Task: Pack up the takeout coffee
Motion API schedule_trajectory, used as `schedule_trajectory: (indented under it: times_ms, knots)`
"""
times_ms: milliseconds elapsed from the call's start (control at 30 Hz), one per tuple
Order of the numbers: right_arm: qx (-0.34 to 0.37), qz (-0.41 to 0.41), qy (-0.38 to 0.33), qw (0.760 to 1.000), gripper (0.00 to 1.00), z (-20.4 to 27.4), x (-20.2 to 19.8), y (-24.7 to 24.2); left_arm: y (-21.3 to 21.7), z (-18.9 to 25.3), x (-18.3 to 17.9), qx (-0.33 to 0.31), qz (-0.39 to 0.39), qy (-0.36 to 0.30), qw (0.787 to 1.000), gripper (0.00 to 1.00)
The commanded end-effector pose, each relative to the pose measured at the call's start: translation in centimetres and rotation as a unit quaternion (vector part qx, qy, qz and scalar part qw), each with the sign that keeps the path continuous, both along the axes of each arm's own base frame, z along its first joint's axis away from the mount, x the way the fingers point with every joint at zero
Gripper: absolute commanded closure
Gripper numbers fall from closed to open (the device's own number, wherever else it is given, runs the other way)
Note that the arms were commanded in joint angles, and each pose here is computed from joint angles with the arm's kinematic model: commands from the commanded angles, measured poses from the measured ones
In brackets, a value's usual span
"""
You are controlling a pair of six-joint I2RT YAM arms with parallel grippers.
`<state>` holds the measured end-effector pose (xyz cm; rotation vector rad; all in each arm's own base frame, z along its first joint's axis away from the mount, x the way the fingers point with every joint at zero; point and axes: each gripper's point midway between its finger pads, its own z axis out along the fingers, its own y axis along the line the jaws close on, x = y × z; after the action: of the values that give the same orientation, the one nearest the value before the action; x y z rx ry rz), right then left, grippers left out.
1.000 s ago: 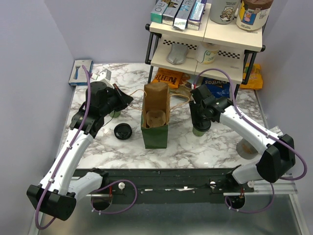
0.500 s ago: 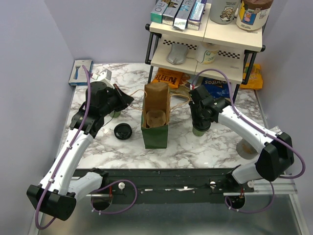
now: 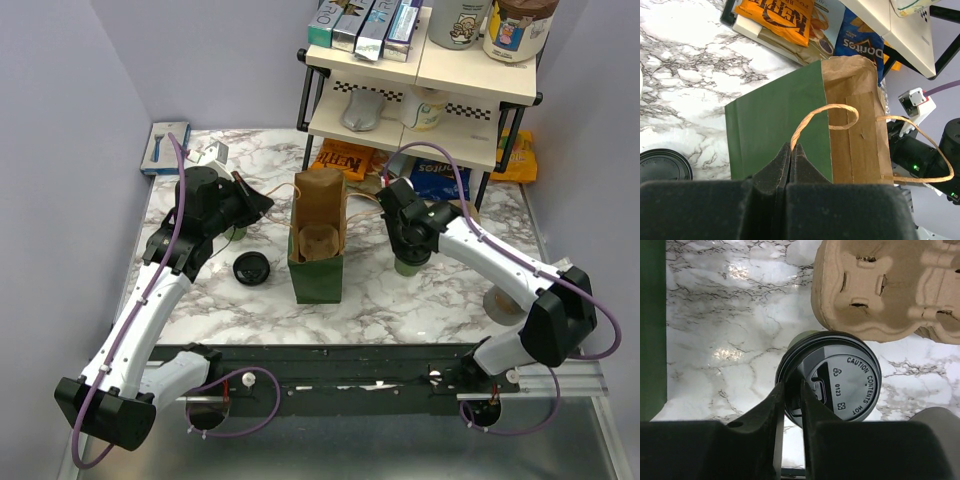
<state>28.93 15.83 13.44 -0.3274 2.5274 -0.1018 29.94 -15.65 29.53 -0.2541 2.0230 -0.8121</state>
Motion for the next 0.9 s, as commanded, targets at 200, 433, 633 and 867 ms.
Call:
schedule_trajectory:
  times_ms: [200, 433, 633, 867]
  knots:
    - [-0.022, -0.059, 0.021, 0.998, 0.99, -0.8, -1.3, -1.6, -0.1, 0.6, -0.3, -0.004, -0.007, -0.010, 1.000, 1.00]
    - [0.019, -0.045, -0.034, 0.998, 0.99, 2.1, -0.3, -0.9, -0.1, 0.7, -0.4, -0.006, -0.010, -0.011, 1.000, 1.00]
    - [0.036, -0.022, -0.095, 0.995, 0.99, 6.3, -0.3, -1.6, -0.2, 0.7, -0.4, -0.007, -0.012, -0.011, 1.000, 1.00]
    - [0.054, 0.068, -0.219, 0.972, 0.99, 13.3, -0.1, -1.9, -0.7, 0.7, -0.5, -0.012, -0.025, -0.011, 1.000, 1.00]
